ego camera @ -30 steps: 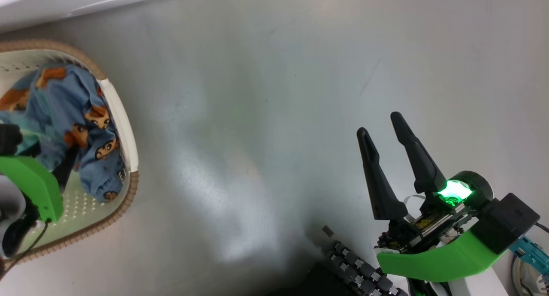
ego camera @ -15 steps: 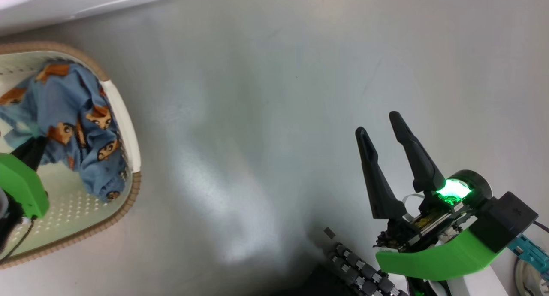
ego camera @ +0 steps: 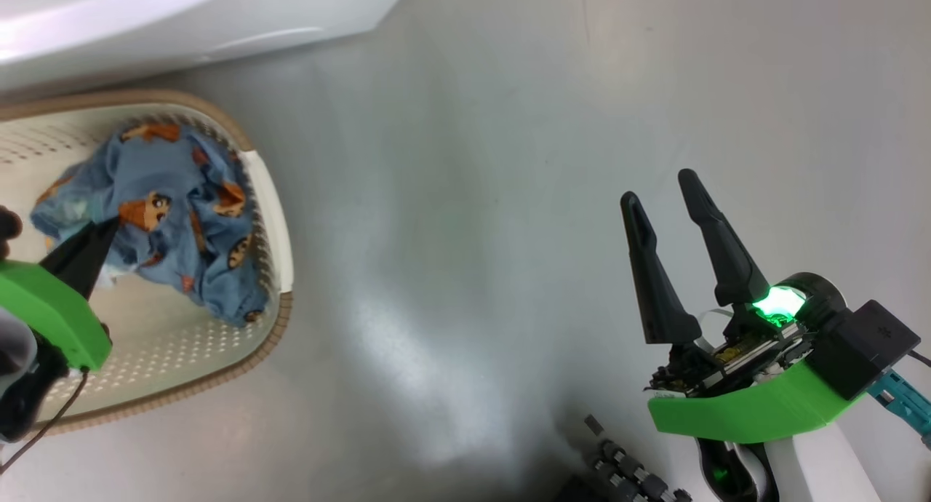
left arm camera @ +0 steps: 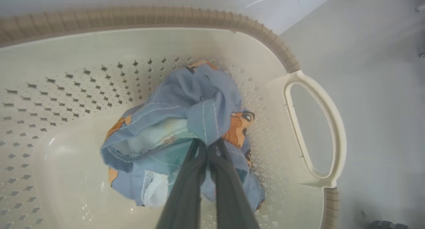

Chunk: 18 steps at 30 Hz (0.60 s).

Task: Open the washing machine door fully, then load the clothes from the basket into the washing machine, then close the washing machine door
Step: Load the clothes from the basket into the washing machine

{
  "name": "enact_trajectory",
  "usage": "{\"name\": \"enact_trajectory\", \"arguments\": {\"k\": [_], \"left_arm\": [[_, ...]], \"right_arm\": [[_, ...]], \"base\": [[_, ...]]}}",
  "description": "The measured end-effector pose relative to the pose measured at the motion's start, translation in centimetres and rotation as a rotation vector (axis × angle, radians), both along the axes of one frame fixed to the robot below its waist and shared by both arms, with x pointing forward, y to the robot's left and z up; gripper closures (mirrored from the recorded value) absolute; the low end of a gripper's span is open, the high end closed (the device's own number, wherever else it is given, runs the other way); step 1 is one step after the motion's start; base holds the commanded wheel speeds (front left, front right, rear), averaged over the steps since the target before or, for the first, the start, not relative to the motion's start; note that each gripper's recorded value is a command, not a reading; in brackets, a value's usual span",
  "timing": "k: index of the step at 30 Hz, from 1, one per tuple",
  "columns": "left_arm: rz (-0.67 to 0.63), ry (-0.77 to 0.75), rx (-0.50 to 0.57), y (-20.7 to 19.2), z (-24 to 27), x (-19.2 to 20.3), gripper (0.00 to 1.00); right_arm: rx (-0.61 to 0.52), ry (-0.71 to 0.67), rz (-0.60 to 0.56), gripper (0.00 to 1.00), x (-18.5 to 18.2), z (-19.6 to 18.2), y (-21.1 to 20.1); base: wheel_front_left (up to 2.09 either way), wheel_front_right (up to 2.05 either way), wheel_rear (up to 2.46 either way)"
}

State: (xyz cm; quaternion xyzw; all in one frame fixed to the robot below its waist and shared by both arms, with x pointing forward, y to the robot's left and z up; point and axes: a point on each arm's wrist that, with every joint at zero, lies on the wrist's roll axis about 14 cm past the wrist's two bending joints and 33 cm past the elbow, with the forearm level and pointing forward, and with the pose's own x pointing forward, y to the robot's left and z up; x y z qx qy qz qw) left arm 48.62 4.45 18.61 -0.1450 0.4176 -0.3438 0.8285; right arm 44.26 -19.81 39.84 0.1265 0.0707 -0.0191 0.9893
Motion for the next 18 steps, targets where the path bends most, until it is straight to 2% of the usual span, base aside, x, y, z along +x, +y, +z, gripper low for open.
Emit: {"name": "enact_trajectory", "arguments": {"k": [5,18], "left_arm": [[0.074,-0.071,-0.052,0.7,3.5,1.8,1.0],[0.223,-0.244,-0.146,3.9,12.0,2.4,1.0]], "right_arm": [[0.008,-0.031,0.006,0.0,0.4,0.9,0.2],[0.01,-0.109,0.021,0.0,0.8,3.7,0.6]], "base": [[0.0,0.0,0.0],[0.0,0.0,0.0]]}}
